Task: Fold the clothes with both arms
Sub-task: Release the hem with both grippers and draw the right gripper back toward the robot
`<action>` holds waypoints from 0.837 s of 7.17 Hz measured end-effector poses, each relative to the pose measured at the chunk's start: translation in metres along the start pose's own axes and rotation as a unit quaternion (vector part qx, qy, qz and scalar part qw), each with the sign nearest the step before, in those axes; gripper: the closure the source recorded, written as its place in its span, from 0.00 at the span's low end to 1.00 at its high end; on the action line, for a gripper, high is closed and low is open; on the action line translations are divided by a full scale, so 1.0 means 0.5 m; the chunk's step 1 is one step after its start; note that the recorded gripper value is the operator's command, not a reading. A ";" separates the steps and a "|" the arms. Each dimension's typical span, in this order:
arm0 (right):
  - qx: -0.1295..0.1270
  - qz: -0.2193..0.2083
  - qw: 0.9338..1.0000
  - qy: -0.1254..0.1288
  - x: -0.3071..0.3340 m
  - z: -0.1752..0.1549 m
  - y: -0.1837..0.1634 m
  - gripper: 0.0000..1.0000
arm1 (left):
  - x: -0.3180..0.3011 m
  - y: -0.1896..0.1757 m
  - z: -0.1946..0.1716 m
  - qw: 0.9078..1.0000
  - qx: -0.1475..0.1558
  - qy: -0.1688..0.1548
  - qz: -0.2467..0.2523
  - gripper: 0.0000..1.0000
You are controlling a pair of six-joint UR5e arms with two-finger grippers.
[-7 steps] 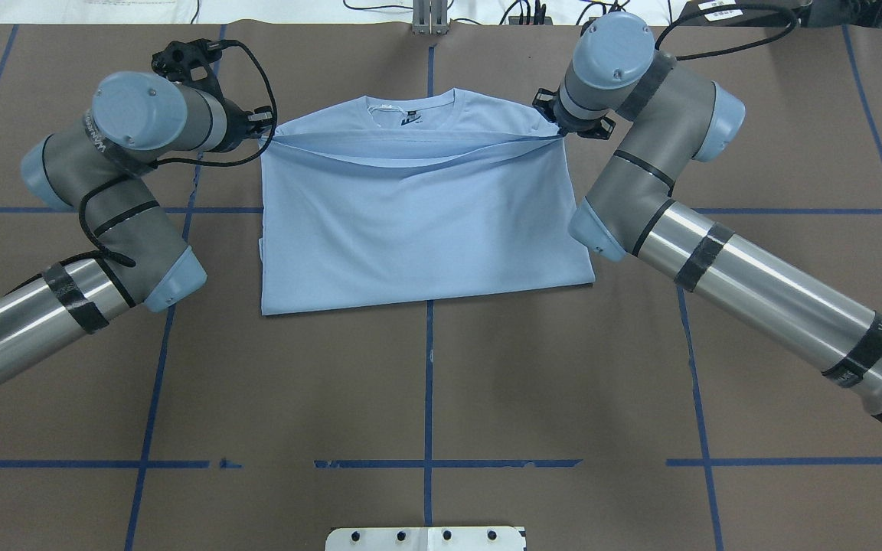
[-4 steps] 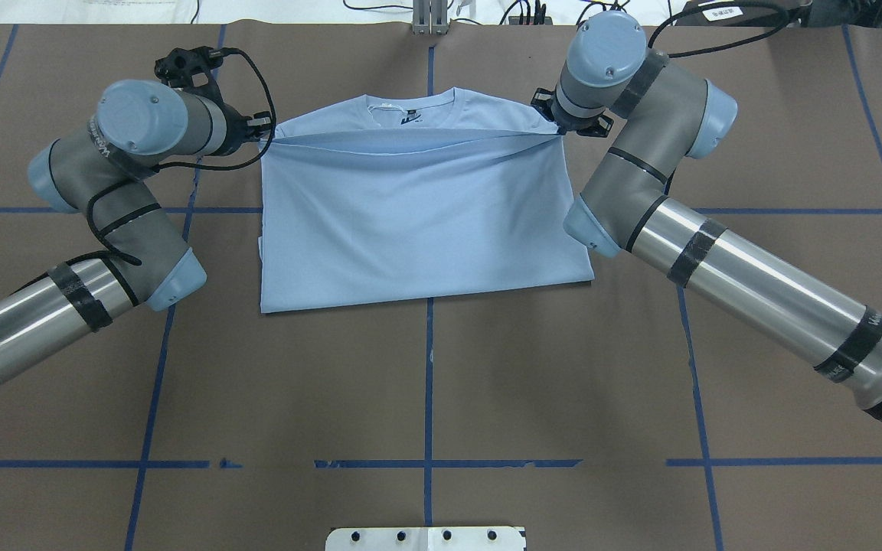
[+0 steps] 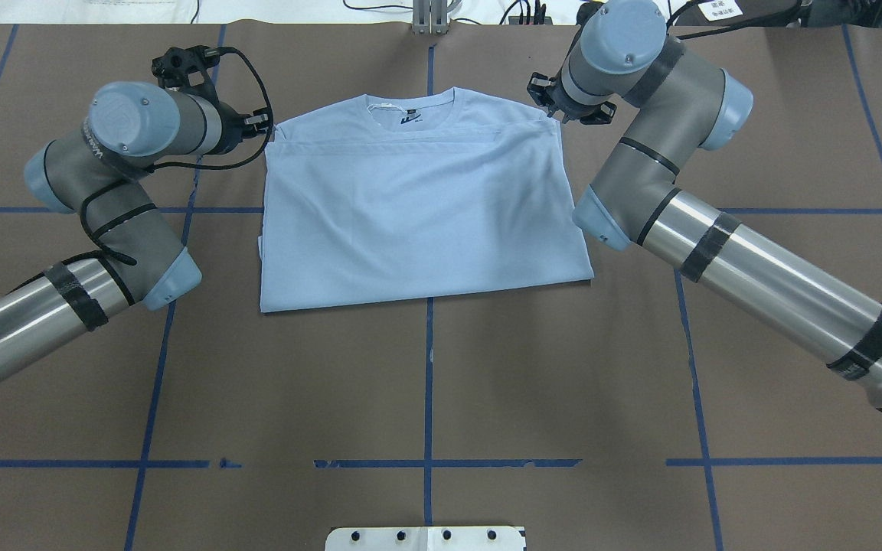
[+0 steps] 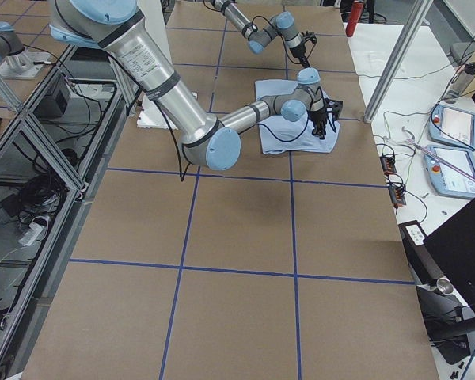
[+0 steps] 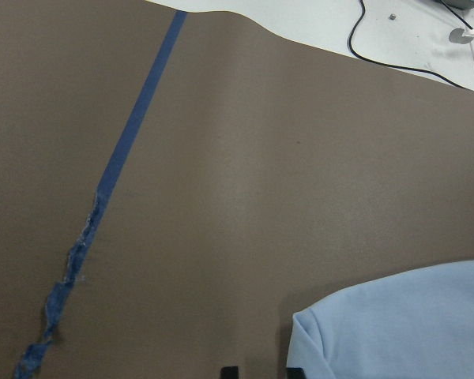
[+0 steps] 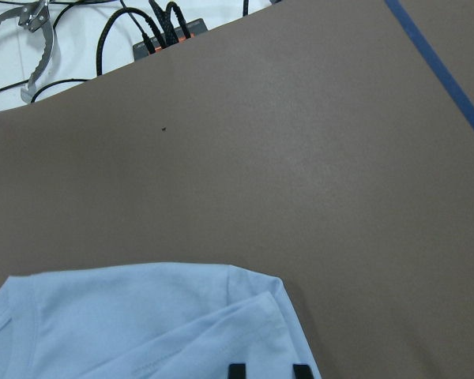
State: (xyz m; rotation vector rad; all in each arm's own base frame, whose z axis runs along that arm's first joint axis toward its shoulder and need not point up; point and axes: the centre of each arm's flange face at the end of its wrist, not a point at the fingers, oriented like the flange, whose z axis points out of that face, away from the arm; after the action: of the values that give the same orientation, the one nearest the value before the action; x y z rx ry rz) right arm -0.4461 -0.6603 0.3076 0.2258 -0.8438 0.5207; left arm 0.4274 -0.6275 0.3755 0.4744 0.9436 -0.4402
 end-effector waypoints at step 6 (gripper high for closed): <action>-0.050 0.081 0.995 -0.027 0.228 -0.095 0.275 0.36 | 0.001 0.001 -0.057 1.000 0.005 0.026 -0.001 0.39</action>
State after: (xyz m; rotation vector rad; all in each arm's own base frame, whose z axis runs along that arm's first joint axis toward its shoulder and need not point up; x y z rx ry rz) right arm -0.4242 -0.4849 0.3617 0.0800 -0.9436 0.6243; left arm 0.4090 -0.6111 0.3608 0.4964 0.9915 -0.4372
